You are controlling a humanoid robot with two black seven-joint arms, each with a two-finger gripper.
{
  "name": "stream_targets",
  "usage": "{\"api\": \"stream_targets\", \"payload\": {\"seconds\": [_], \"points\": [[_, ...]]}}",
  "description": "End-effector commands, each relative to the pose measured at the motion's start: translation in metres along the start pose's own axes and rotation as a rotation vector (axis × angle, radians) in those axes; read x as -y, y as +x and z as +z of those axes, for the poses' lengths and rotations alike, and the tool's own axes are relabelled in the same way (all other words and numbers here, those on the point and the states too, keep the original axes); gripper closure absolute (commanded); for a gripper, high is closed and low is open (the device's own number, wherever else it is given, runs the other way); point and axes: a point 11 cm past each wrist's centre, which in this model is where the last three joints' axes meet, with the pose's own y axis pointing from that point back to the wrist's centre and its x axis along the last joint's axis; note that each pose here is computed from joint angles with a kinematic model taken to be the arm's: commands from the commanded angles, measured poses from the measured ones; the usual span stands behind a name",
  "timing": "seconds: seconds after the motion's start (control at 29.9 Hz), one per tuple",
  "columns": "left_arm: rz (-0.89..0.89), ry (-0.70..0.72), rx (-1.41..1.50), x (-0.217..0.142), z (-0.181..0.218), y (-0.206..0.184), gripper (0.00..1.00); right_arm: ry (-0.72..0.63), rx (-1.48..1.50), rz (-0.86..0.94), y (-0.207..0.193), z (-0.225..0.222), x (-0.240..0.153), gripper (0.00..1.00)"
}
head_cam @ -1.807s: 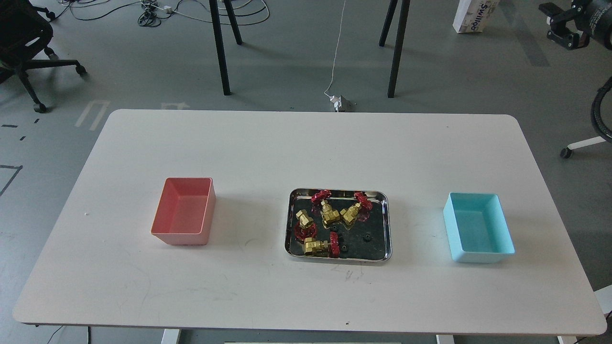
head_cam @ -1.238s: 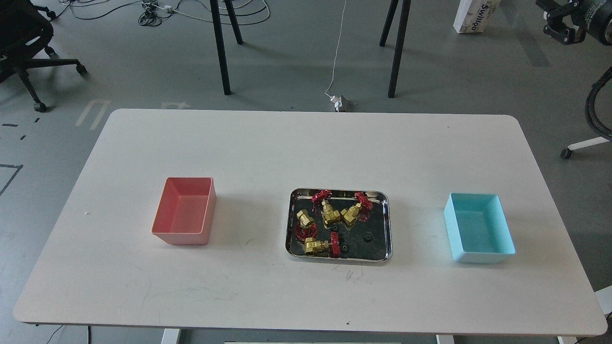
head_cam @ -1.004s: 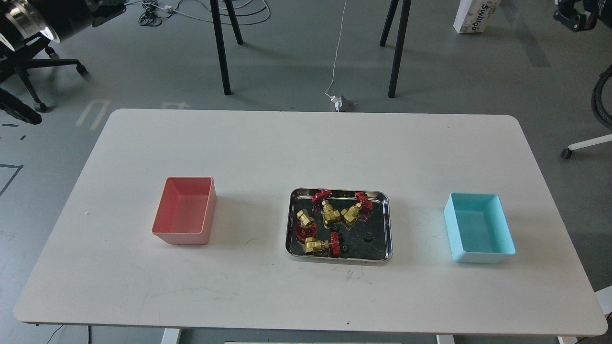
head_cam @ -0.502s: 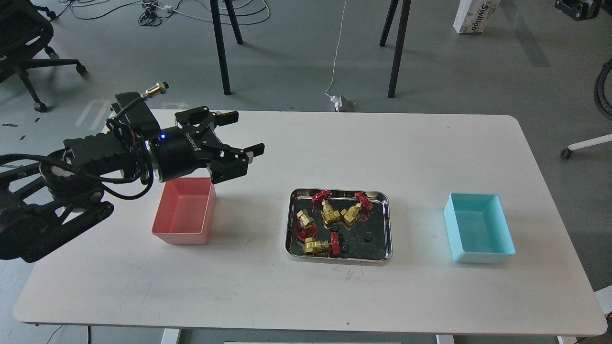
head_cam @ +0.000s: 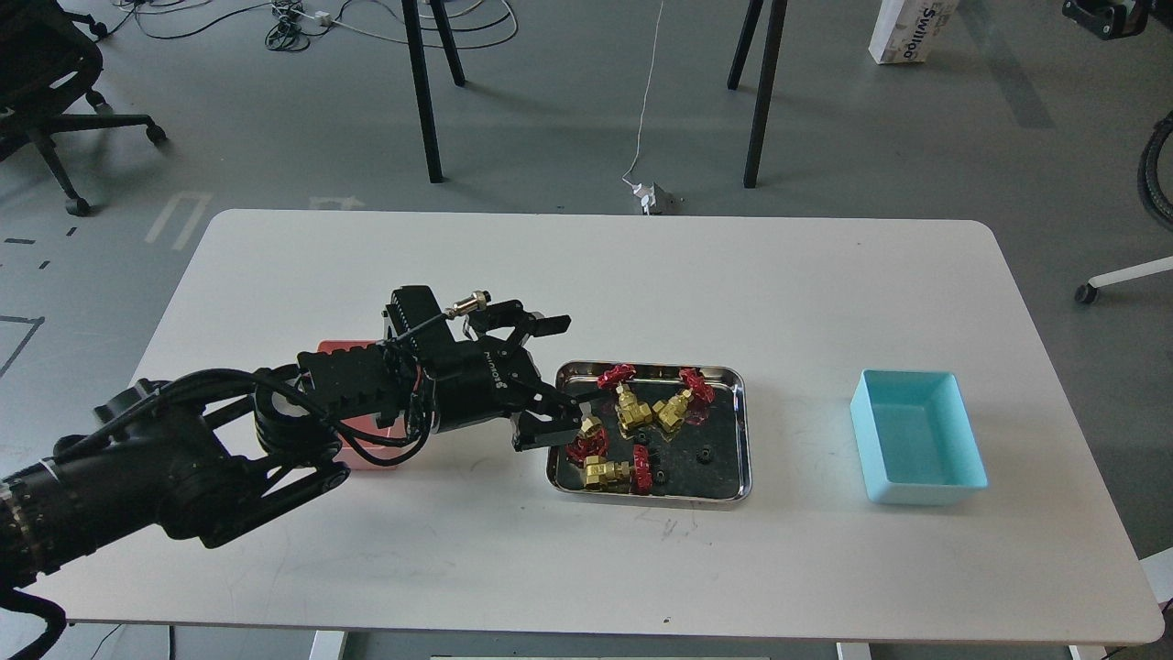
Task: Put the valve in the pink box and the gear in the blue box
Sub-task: 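Reach the left gripper over the metal tray toward a brass valve, then close the left gripper on a red-handled brass valve in the tray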
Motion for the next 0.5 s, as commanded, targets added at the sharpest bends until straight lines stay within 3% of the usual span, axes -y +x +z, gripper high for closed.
{"api": "stream_targets", "payload": {"seconds": [0.0,0.47], "points": [[-0.007,-0.003,-0.018,0.016,0.006,-0.009,0.02,-0.002,-0.002,0.003,0.001,0.001,0.0,0.01],[-0.109,0.042,-0.115,0.026,0.015,-0.068,0.02,-0.011,-0.003,0.004,0.001,0.005,-0.001,0.01]]}}
